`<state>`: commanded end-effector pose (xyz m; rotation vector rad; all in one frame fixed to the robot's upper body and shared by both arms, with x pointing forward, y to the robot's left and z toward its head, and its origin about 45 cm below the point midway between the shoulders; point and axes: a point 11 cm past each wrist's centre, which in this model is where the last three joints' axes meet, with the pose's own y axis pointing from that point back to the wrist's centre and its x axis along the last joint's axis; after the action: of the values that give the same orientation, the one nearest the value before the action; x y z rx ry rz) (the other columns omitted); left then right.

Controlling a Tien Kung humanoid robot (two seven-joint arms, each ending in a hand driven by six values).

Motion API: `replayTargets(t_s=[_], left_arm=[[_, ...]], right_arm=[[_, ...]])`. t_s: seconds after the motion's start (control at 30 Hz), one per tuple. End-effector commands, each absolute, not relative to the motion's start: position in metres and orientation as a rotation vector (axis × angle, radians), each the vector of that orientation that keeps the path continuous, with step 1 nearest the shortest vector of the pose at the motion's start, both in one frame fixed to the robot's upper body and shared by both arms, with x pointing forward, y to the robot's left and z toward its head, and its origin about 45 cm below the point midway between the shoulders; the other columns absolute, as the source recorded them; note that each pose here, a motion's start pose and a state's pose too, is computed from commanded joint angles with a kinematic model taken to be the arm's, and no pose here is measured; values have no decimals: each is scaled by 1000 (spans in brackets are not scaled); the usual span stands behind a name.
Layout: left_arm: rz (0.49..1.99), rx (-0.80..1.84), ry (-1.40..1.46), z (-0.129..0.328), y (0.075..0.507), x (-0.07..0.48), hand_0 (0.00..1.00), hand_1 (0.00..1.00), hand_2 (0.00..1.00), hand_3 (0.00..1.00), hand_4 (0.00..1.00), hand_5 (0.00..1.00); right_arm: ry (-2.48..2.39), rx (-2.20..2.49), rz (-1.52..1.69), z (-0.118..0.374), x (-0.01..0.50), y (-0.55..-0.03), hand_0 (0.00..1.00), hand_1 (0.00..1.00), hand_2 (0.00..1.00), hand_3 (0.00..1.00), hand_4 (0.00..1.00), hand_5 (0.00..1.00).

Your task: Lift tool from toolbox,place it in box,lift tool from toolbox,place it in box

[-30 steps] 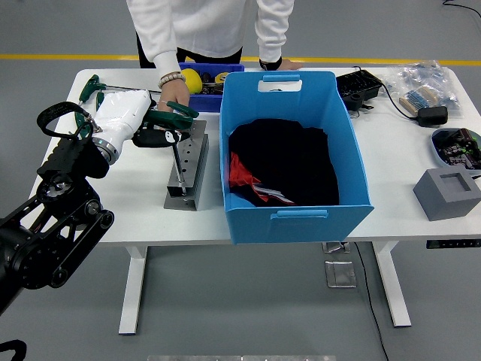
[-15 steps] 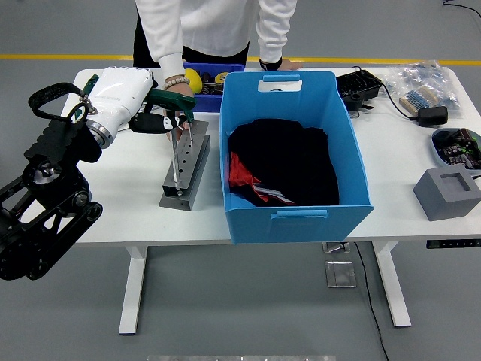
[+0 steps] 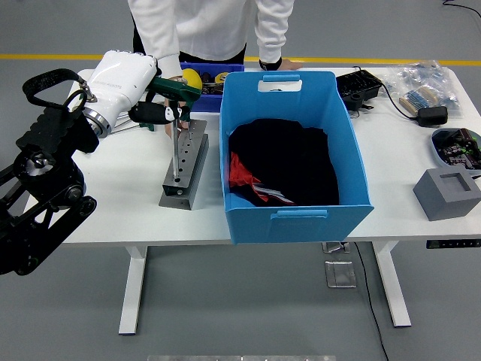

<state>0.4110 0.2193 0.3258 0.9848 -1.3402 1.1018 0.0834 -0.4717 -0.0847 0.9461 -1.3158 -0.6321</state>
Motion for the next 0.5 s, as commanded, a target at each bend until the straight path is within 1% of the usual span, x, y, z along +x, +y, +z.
replayTargets(t_s=[0.33, 0.5], left_arm=[[1143, 954, -1415, 362, 224, 415, 80, 2, 2, 50, 663, 337], [1193, 871, -1446, 385, 216, 414, 76, 2, 2, 51, 666, 336]], right_arm=[[-1304, 943, -636, -86, 79, -471, 621, 608, 685, 532, 780, 569], [-1305, 943, -637, -86, 80, -471, 621, 608, 685, 532, 780, 569]])
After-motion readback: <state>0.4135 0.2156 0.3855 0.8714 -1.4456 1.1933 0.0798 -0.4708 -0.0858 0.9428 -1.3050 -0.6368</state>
